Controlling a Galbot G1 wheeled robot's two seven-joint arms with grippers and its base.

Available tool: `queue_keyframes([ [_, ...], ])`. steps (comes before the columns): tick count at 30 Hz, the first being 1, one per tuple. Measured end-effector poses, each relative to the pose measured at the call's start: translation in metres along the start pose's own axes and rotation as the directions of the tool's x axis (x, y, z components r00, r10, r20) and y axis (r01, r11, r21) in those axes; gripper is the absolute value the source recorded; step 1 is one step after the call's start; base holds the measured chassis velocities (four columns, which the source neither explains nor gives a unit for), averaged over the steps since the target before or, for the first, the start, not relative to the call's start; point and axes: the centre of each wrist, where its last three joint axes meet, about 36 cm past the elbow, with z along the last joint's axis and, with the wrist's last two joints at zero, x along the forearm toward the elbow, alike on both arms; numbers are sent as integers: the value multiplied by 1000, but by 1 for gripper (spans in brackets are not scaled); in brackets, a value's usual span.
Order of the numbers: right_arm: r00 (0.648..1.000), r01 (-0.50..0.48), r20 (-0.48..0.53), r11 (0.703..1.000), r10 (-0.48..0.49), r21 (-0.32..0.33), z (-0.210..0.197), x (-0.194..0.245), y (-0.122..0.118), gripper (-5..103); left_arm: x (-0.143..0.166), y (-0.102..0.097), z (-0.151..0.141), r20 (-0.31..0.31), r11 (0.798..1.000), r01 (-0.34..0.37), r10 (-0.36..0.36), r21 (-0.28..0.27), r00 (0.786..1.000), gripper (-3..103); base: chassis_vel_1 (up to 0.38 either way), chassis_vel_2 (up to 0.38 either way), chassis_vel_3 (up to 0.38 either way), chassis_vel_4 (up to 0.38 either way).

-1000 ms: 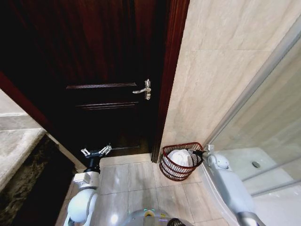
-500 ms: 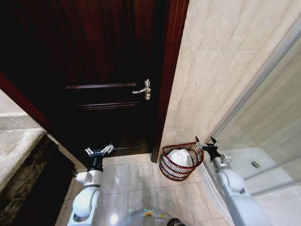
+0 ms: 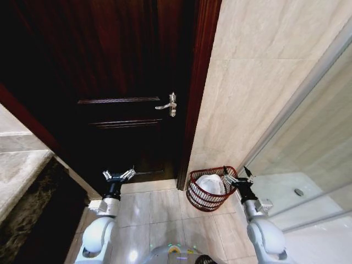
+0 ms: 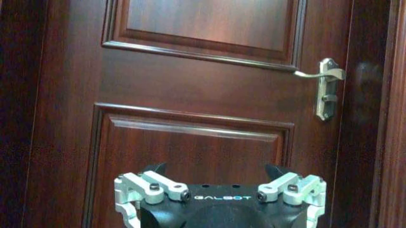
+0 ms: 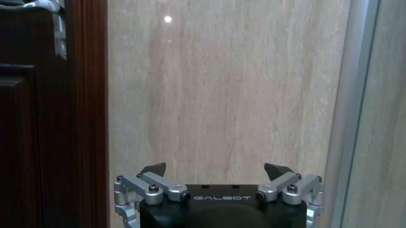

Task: Discard the used towel into the hamper.

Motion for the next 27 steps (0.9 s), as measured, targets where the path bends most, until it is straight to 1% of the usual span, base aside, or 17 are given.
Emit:
queue_keyframes([
  [3,1000,1,2,1000,-1,-1,-4,5,1,100,2,-1,-1,-1,1000,-2,2,-10,1000,100,0,0,0,0],
  [16,1000,2,-1,1000,-2,-11,-8,7,3,100,4,-3,-7,15,1000,-6,6,-11,1000,100,0,0,0,0],
  [27,1000,5,-9,1000,-5,-14,-4,7,4,100,3,-1,2,13,1000,-3,3,-11,1000,100,0,0,0,0],
])
